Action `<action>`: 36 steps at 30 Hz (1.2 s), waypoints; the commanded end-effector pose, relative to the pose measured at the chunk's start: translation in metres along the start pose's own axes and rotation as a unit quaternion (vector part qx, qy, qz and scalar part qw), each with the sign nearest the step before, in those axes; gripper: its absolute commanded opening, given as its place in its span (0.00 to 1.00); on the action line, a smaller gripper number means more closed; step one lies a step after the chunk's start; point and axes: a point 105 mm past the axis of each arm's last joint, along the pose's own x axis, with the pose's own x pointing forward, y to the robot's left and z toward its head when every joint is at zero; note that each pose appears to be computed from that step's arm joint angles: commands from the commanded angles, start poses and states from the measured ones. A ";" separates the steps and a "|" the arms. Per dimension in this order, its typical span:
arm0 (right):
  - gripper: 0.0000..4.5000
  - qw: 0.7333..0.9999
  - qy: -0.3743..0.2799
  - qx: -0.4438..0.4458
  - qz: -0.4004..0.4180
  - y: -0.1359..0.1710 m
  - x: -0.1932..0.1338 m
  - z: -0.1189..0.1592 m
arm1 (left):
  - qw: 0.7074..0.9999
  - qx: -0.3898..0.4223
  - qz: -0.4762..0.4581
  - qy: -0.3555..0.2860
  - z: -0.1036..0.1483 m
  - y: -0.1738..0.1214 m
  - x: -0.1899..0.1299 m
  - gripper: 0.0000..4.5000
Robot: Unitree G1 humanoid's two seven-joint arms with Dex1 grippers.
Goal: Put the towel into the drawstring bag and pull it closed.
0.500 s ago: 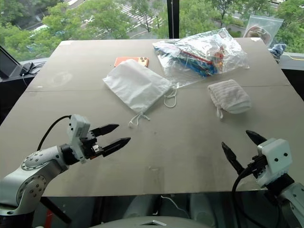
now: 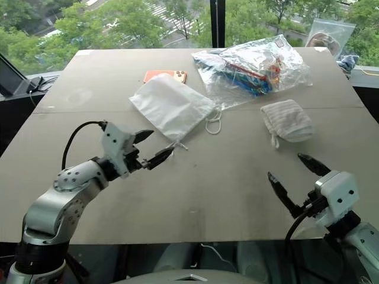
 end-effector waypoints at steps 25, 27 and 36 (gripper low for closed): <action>1.00 1.000 -0.011 0.003 -0.011 0.023 -0.003 0.005 | 0.937 0.290 0.185 0.061 0.001 -0.007 0.094 0.99; 1.00 1.000 -0.013 0.008 -0.012 0.024 -0.002 0.005 | 0.933 0.292 0.196 0.071 0.000 -0.003 0.095 0.99; 1.00 1.000 -0.016 0.014 -0.020 0.025 0.002 0.002 | 0.932 0.284 0.204 0.099 -0.008 0.008 0.103 0.70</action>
